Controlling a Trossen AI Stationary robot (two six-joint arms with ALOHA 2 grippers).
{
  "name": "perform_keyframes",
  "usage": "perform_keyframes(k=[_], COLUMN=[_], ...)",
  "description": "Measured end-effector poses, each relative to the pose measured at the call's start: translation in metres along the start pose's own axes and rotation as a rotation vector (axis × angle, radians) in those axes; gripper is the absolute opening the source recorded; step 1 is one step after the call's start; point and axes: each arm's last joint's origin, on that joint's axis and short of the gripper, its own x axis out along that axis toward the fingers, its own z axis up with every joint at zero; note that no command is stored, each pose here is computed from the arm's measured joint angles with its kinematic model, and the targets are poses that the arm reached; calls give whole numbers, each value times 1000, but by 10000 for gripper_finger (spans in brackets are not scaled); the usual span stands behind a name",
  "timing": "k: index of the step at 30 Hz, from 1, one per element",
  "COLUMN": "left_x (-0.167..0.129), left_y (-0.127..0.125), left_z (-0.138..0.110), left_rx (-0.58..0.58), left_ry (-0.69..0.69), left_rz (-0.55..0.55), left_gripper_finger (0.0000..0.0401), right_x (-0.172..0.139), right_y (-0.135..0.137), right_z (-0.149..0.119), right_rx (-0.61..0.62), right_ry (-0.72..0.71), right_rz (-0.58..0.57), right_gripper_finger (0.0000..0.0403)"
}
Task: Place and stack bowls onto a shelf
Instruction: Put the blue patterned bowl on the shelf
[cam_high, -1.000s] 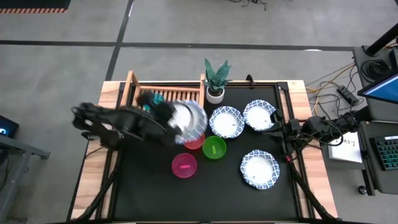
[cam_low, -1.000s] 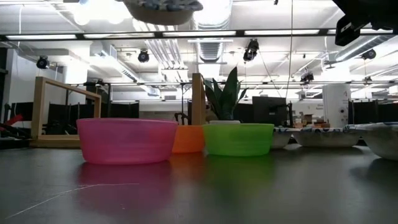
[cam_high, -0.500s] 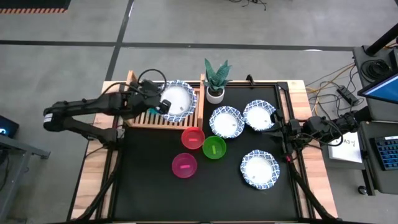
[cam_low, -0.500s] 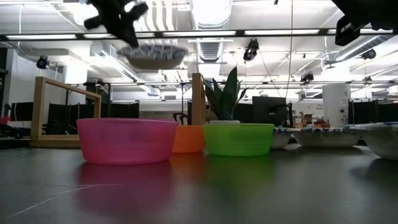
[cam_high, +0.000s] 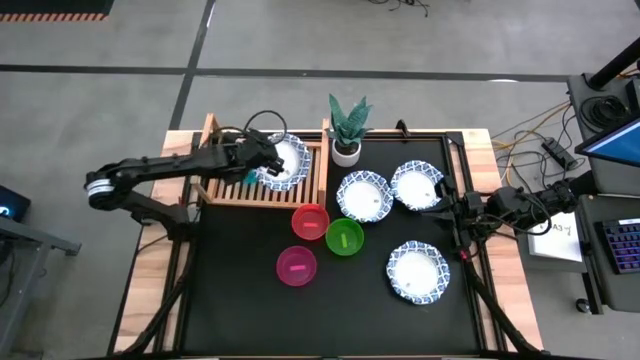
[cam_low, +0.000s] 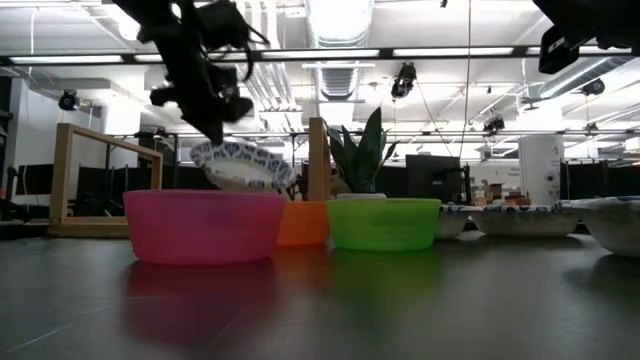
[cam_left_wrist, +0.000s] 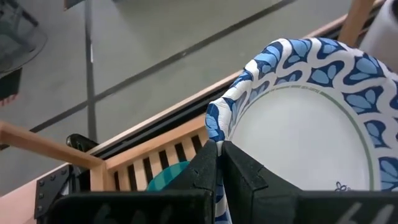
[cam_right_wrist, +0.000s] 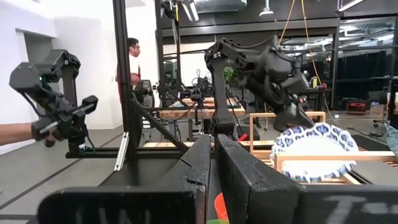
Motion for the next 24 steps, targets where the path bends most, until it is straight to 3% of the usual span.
perform_keyframes(k=[11,24], left_x=[42,63], left_y=[-34,-52], left_z=[-4,-9], left_rx=[96,152], left_ry=[83,115], left_rz=[47,68], left_gripper_finger=[0,16], right_x=[0,0], right_y=[-1,-1], right_z=[-2,-2], right_rx=[-6,0], right_ry=[25,25], right_rz=[-28,-49], right_gripper_finger=[18,18])
